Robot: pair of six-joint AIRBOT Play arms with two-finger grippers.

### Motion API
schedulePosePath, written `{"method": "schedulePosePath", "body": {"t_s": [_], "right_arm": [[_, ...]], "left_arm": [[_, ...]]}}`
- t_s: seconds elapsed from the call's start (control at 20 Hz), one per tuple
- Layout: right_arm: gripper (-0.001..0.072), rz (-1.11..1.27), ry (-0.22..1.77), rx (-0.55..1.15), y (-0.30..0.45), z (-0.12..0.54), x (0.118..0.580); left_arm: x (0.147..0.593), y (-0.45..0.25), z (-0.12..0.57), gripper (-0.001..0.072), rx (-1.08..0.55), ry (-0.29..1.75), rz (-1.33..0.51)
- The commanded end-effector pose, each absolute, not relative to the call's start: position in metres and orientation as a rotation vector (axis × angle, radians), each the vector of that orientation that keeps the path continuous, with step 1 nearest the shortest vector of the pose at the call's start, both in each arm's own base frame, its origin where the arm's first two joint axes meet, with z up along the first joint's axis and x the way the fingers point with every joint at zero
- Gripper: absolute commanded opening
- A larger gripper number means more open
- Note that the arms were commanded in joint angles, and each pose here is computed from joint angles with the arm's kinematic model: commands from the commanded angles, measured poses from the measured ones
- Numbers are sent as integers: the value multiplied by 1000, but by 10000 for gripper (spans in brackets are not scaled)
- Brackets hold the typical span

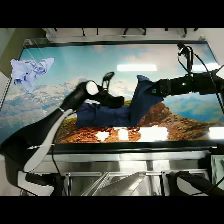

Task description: Fold the shirts.

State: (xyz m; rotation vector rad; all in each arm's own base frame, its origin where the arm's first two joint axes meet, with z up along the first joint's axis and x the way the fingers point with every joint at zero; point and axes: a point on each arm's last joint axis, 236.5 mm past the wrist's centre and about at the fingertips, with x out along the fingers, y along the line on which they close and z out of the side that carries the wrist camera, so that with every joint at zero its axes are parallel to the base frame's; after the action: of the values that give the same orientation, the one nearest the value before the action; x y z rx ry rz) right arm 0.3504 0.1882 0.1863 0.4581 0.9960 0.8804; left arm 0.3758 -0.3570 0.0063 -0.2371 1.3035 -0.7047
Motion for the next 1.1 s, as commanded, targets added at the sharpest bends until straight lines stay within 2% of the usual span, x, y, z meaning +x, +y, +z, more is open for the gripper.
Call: {"method": "schedulePosePath", "body": {"t_s": [0.0, 0.1, 0.25, 0.45, 0.8, 1.05], "right_arm": [[16, 864, 942, 452, 203, 188, 364], [16, 892, 953, 446, 227, 179, 367], [16, 952, 1009, 434, 275, 153, 362], [16, 1000, 1020, 493, 347, 127, 361], [17, 922, 923, 619, 442, 60, 388], [26, 911, 912, 832, 489, 19, 396]], "left_arm": [[370, -253, 47, 15, -36, 1341, -617], [386, -198, 79, 16, -26, 1258, -503], [407, -134, 133, 15, -132, 1092, -379], [410, -70, 168, 15, -203, 996, -248], [407, -51, 162, 15, -191, 1019, -228], [407, -51, 162, 16, -158, 1018, -242]]}}
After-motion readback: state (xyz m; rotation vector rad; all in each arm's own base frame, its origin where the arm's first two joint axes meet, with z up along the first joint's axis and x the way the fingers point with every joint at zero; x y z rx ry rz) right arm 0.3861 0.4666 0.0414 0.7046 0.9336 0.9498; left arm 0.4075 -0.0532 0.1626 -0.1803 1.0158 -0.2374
